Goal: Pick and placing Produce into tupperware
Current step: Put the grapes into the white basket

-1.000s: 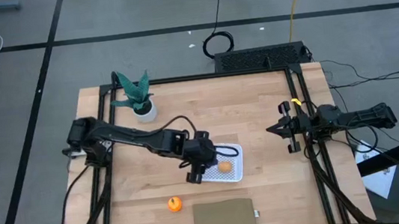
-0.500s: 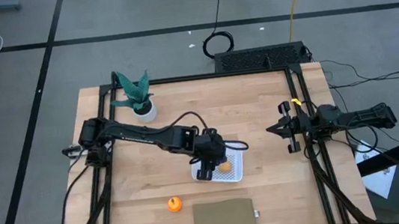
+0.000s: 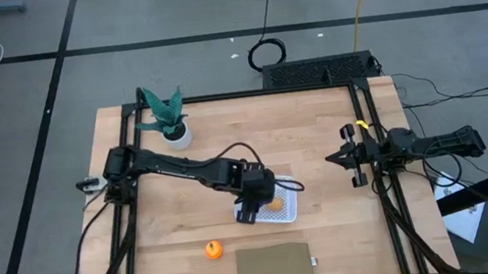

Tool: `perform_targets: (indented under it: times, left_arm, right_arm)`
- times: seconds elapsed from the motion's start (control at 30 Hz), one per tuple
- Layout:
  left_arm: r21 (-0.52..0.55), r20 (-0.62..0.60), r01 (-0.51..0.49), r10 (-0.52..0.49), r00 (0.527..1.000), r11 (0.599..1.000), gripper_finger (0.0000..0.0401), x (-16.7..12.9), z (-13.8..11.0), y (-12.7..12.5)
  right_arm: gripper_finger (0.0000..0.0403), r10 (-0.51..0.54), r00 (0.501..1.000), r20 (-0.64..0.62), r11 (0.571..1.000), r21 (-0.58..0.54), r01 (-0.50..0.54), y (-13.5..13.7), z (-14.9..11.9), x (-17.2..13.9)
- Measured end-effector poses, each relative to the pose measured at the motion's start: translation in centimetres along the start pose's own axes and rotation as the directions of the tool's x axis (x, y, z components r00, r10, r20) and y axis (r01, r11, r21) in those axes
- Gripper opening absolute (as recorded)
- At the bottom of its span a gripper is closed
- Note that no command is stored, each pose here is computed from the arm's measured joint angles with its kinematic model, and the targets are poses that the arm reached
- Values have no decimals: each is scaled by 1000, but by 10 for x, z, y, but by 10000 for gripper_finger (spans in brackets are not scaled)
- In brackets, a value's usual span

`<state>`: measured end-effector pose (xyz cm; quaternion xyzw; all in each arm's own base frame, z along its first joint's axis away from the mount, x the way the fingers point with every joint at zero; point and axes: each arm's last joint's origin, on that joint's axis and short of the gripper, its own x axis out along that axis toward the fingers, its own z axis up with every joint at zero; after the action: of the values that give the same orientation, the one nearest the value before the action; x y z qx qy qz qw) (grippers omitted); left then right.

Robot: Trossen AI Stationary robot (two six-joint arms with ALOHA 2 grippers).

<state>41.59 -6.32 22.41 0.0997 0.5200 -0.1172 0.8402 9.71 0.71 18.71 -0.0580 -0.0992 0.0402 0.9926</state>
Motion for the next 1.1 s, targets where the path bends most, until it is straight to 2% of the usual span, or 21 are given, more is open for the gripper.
perform_targets:
  times: [0.23,0.53,0.77,0.87,1.1]
  left_arm:
    - [57,-32,7,-5,999,998,207,14,-2,0]
    - [188,-55,24,-14,998,982,207,16,-5,0]
    - [306,-66,35,-15,998,952,207,16,-6,0]
    - [309,-66,34,-14,998,951,207,16,-6,2]
    - [236,-51,66,-55,997,970,207,16,-7,11]
  right_arm:
    - [0,1,1000,-4,1000,0,-1,0,0,0]
    - [0,0,1000,-6,1000,0,0,0,-1,0]
    - [0,1,1000,-6,1000,0,-1,0,-1,0]
    - [0,1,1000,-6,1000,0,-1,0,-1,0]
    - [0,1,1000,-6,1000,0,-1,0,-1,0]
